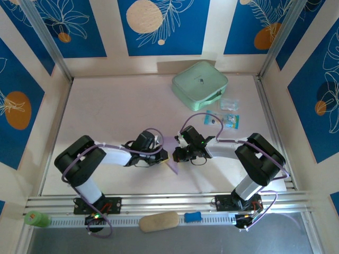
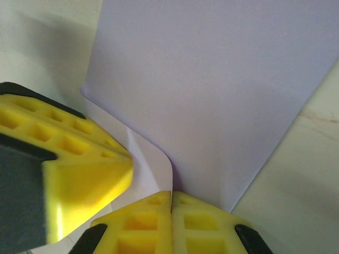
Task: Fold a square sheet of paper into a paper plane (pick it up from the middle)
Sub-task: Third fold the triangle at the center of the table.
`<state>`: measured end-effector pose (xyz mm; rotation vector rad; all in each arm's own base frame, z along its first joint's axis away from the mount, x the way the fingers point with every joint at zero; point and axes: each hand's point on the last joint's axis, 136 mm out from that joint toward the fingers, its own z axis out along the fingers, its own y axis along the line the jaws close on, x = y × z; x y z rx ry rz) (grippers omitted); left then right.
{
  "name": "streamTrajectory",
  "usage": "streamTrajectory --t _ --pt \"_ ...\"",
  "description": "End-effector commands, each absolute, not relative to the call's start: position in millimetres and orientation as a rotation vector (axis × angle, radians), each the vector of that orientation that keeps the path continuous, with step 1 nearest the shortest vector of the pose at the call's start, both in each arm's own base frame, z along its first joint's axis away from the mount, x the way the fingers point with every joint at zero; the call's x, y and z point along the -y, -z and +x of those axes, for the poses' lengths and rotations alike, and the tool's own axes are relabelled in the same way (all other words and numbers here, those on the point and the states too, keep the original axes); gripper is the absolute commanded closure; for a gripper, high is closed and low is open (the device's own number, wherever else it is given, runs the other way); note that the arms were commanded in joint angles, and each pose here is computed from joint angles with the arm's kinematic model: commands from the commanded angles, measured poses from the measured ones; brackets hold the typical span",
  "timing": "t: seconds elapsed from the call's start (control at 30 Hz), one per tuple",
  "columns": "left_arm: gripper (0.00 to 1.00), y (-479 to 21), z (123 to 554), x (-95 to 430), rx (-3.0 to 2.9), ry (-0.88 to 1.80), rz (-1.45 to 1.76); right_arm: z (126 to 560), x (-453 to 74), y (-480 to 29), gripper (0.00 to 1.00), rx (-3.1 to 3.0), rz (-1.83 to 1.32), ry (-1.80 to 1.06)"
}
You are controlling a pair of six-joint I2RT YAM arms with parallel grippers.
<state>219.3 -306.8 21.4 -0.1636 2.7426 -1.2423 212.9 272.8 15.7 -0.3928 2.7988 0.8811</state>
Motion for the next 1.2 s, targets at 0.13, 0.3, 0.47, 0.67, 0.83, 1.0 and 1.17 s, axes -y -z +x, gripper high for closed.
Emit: streamTrajectory --t 0.13,0.3,0.47,0.67,0.83,1.0,1.17 --pt "1.00 -1 214 293 -2.800 1.156 -0.189 206 -265 -9 0.95 -2.841 -0.376 -0.855" --pt "1.00 1 213 294 -2.807 1.152 -0.187 210 -270 -32 0.83 -2.807 -0.346 -0.923" --pt "1.00 -1 214 294 -2.804 1.154 -0.187 214 -263 -66 0.66 -2.748 -0.289 -1.017" --pt "1.00 -3 214 294 -2.798 1.158 -0.183 193 -275 -83 0.73 -2.733 -0.306 -1.244" --pt "1.00 -3 215 294 -2.794 1.158 -0.193 178 -282 -68 0.94 -2.773 -0.338 -1.256" --pt "1.00 -3 215 295 -2.795 1.158 -0.191 168 -296 -65 0.97 -2.784 -0.414 -1.294" --pt "1.00 -2 215 294 -2.795 1.160 -0.199 168 -301 -52 0.98 -2.820 -0.428 -1.228"
